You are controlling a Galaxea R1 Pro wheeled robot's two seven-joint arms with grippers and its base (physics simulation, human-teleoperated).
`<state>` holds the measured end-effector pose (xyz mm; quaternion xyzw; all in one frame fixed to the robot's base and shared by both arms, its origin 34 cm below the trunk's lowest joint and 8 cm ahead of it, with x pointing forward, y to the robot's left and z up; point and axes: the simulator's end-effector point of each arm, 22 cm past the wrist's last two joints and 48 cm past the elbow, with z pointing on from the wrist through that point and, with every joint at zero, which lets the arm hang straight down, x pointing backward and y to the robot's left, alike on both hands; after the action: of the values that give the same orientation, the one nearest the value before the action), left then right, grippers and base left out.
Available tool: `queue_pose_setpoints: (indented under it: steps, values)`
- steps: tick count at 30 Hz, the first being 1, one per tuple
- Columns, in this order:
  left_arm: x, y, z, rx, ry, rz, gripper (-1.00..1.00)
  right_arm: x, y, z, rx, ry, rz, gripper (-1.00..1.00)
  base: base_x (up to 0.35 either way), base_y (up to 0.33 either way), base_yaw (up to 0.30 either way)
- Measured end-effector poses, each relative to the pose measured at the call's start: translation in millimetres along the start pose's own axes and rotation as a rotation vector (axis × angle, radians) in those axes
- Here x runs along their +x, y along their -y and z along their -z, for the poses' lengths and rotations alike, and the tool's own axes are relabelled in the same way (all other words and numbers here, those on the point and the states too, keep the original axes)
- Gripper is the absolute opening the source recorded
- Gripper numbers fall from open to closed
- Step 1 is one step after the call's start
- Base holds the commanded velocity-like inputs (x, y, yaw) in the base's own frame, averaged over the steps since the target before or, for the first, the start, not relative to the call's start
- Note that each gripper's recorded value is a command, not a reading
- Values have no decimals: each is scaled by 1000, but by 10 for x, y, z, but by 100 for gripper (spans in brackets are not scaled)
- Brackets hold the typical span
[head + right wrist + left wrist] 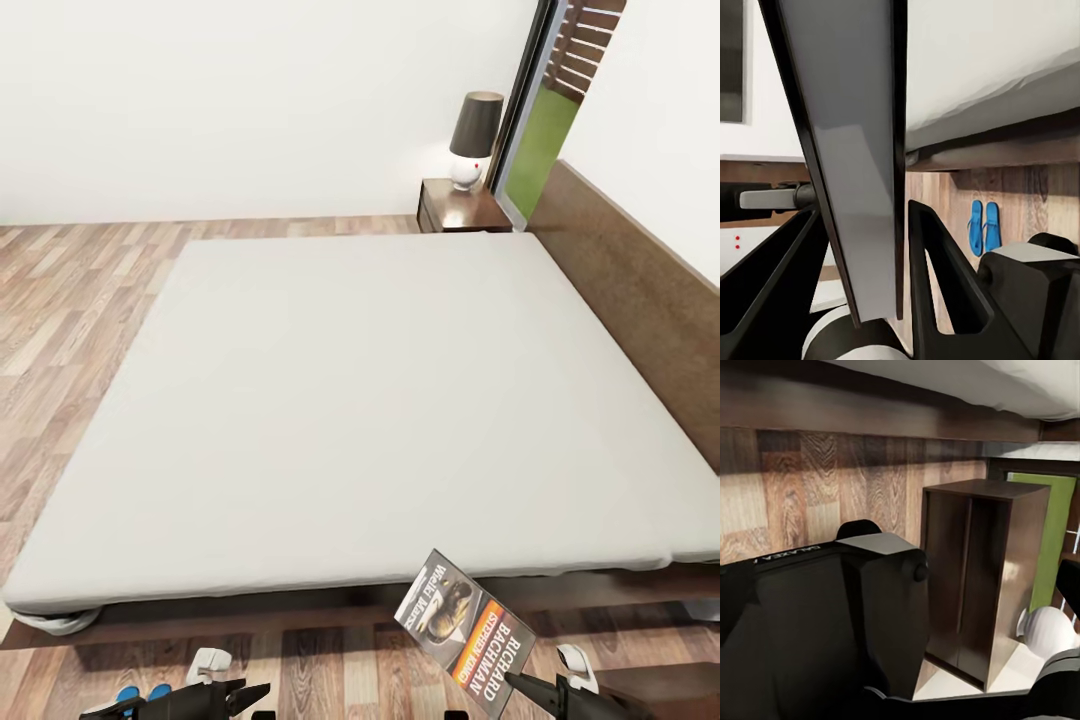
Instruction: In the bedroom, move the book from the bed onto either nightstand, and place the two sandals side by side next to the bed.
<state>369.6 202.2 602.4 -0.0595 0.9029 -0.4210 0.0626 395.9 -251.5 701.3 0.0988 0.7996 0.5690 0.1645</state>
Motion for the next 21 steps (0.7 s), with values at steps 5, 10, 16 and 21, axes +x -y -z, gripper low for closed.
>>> queue_pose_setpoints:
  steps: [5,10,16,21]
  values:
    - [13,38,36,0,-1,0,100,3,-48,21,0,1,-9,-100,0,0,0]
    - [25,75,69,0,-1,0,100,11,-95,40,0,1,-13,-100,0,0,7]
    - [31,88,84,0,0,1,100,18,-112,49,1,0,-16,-100,0,0,186]
    - [32,88,84,0,-1,0,100,63,-87,80,13,3,-35,-100,0,0,280]
